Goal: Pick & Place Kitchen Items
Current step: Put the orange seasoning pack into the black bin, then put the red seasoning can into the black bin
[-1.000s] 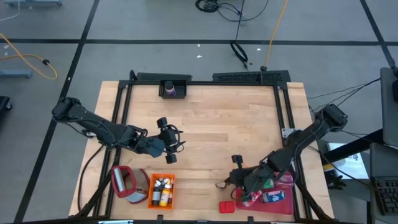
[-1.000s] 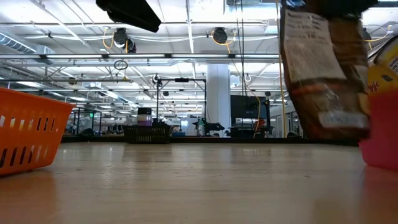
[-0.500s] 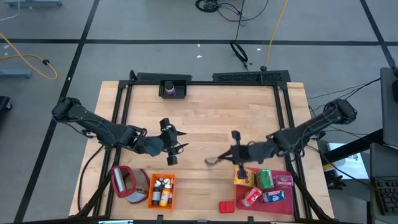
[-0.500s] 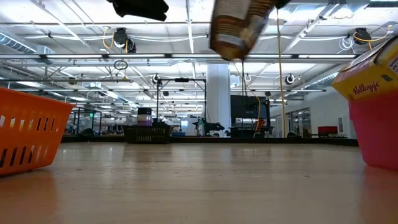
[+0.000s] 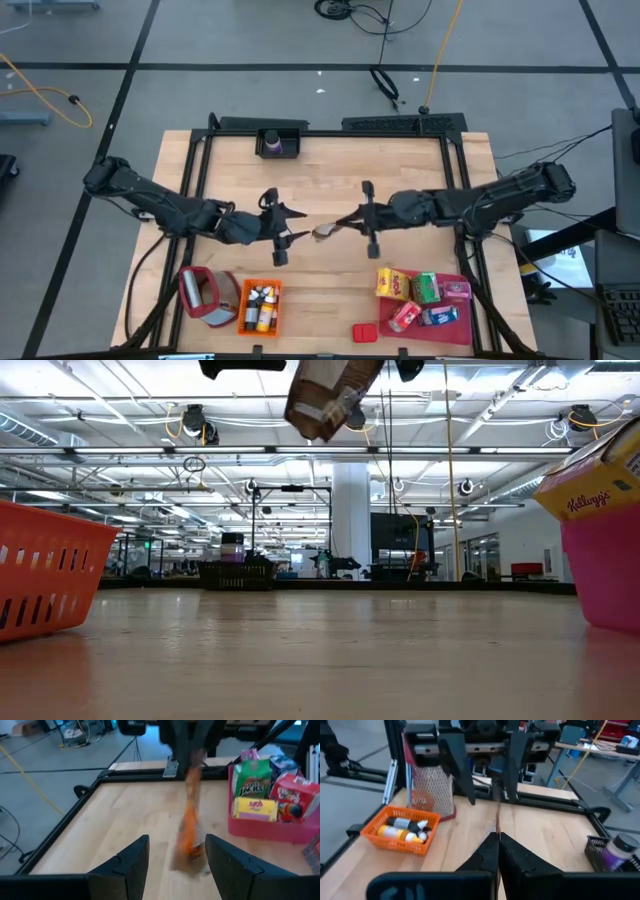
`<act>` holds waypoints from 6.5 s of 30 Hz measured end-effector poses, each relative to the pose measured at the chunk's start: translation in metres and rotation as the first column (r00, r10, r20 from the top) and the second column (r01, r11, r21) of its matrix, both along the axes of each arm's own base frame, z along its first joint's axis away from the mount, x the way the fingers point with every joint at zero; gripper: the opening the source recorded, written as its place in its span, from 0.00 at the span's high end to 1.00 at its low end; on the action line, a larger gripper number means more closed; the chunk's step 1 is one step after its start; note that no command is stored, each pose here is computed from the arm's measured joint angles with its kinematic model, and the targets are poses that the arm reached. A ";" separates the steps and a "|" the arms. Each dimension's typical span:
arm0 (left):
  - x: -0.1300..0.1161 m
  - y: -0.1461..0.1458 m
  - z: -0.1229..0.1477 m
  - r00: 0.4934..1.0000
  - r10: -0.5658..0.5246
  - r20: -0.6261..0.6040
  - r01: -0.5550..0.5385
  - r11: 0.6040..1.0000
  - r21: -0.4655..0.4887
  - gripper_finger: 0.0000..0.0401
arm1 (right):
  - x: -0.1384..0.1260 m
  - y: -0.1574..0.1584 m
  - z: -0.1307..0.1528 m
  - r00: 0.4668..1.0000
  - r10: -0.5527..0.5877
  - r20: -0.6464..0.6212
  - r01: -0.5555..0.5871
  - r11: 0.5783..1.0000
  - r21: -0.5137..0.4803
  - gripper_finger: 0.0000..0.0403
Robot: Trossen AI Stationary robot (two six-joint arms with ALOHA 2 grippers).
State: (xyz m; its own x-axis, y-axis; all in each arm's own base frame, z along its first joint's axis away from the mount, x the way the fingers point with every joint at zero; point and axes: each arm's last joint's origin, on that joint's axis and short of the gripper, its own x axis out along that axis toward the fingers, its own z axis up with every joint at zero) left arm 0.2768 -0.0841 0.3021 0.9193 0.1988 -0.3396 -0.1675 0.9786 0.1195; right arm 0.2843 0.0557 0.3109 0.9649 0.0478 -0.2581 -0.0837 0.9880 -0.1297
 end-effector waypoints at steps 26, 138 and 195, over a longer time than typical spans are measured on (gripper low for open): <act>0.033 0.030 -0.010 0.997 -0.014 0.078 0.019 0.998 -0.064 0.91 | 0.016 -0.017 -0.009 1.000 0.008 0.012 -0.008 1.000 -0.005 1.00; 0.008 0.301 -0.081 0.540 0.842 -0.003 -0.829 0.531 -0.173 0.71 | 0.007 0.009 -0.019 0.996 -0.012 -0.091 0.004 0.996 -0.086 0.57; 0.007 0.299 -0.086 0.565 0.822 -0.067 -0.819 0.550 -0.163 0.50 | -0.030 0.169 -0.084 0.821 0.484 -0.302 -0.382 0.859 0.340 0.58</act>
